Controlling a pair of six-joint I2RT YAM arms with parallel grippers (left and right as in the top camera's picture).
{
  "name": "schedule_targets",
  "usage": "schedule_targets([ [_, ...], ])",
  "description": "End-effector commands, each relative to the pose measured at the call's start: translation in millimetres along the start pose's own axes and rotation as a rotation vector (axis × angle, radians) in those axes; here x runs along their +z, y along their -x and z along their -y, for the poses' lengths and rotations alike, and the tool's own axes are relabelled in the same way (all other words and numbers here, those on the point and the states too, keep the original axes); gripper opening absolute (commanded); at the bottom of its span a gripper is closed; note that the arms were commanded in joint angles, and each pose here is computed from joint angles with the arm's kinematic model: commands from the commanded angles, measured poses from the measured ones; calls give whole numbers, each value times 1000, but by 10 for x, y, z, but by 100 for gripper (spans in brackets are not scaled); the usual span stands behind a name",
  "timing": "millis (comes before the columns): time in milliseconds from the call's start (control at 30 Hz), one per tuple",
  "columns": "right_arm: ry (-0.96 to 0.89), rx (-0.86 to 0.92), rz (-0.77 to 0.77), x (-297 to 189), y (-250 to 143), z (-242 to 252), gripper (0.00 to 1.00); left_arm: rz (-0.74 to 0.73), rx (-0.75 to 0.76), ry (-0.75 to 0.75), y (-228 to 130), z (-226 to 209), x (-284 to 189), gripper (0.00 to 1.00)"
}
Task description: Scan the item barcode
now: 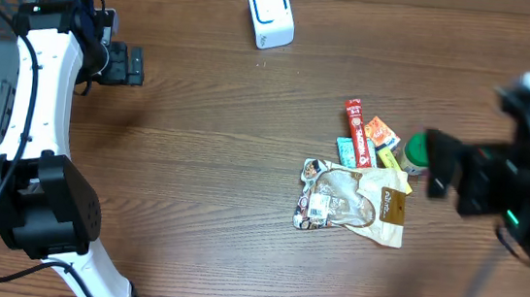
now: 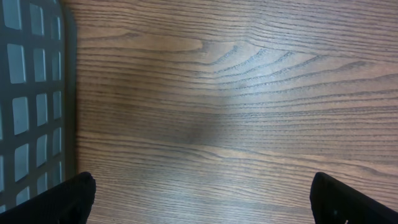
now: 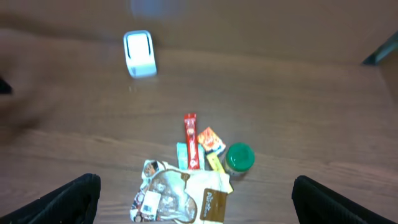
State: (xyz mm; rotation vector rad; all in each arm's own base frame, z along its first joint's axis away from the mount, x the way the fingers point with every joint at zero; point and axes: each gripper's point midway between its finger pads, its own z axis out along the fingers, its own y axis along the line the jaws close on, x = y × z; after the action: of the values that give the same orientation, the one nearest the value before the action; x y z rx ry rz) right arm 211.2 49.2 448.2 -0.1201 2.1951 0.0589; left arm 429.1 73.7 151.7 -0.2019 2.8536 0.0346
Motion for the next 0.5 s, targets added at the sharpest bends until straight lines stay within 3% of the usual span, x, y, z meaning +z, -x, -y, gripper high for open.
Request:
schedule_targets([
  [0, 12, 28, 83, -310, -23, 102, 100, 20, 21, -5, 40, 28, -64, 99],
  [233, -9, 71, 247, -887, -179, 382, 100, 20, 21, -5, 39, 28, -64, 100],
  [467, -35, 148, 404, -972, -317, 495, 100, 20, 21, -5, 40, 28, -64, 100],
])
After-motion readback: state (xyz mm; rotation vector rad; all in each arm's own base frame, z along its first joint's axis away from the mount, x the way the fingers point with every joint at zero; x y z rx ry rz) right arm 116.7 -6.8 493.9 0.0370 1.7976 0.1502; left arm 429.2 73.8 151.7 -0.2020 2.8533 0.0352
